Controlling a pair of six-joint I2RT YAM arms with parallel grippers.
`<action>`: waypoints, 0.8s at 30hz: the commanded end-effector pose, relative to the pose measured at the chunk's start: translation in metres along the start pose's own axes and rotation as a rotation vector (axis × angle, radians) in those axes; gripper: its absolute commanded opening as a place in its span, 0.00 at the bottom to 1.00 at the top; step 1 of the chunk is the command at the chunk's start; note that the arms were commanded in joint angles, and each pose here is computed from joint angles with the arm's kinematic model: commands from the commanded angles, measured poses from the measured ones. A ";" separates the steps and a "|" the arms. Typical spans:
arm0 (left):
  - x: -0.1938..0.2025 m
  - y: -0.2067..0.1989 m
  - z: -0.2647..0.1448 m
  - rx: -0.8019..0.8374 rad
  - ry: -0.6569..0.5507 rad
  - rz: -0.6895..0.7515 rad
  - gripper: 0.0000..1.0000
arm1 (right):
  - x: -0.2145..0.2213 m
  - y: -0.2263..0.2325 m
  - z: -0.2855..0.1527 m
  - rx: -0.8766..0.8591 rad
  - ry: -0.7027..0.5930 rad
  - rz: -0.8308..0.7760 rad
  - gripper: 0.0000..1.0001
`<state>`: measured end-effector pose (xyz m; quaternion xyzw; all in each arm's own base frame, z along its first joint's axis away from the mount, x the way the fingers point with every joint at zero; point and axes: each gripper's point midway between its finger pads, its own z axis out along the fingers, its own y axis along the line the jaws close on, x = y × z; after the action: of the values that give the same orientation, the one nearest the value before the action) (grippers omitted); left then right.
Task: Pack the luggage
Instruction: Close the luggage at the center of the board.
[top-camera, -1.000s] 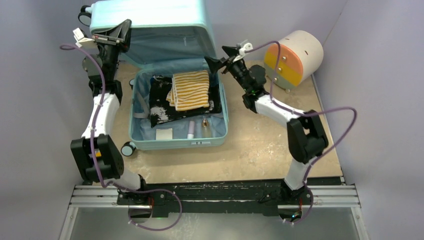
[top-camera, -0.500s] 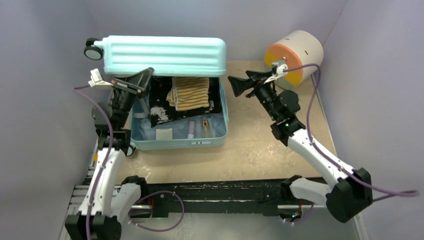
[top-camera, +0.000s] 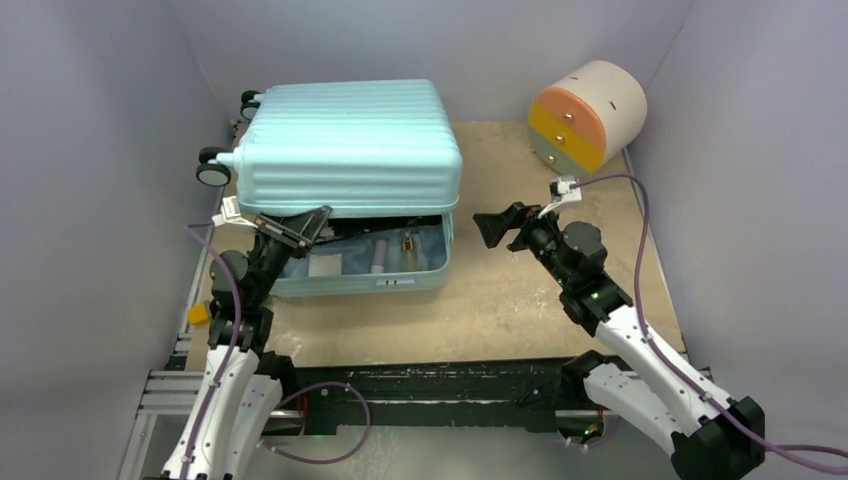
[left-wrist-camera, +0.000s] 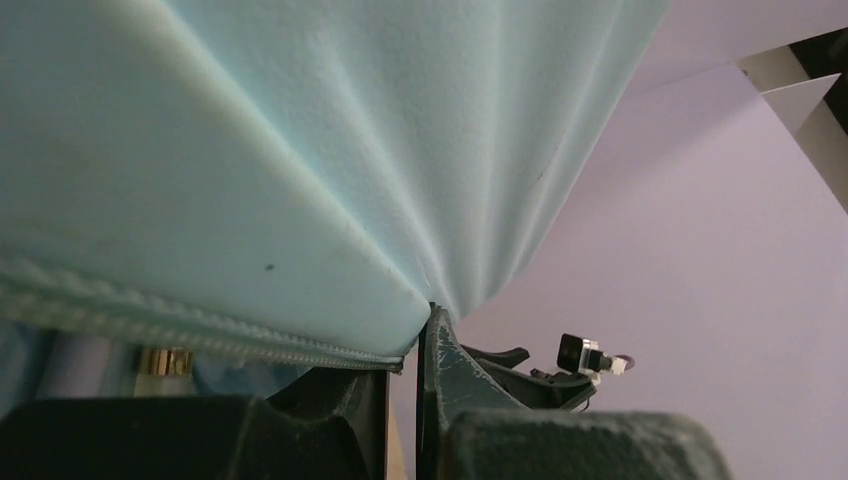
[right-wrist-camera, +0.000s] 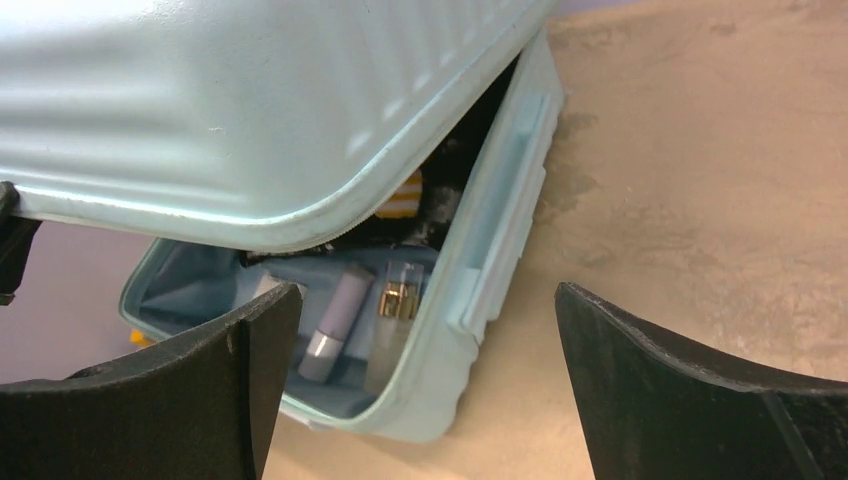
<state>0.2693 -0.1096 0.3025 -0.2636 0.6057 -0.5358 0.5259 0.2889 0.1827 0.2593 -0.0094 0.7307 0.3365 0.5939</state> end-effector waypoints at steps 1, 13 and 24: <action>0.036 0.059 -0.022 -0.216 0.160 0.065 0.00 | 0.012 -0.009 -0.011 0.029 0.018 0.023 0.99; 0.054 0.095 -0.073 -0.484 0.218 0.026 0.04 | 0.033 -0.019 -0.021 0.061 0.074 0.037 0.99; 0.024 0.025 -0.115 -0.464 0.119 0.160 0.68 | 0.028 -0.012 -0.028 0.050 0.098 0.033 0.99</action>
<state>0.1860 -0.0946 0.2258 -0.3136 0.7651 -0.3822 0.4126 0.2627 0.1702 0.2088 0.0014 0.7798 0.3175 0.5395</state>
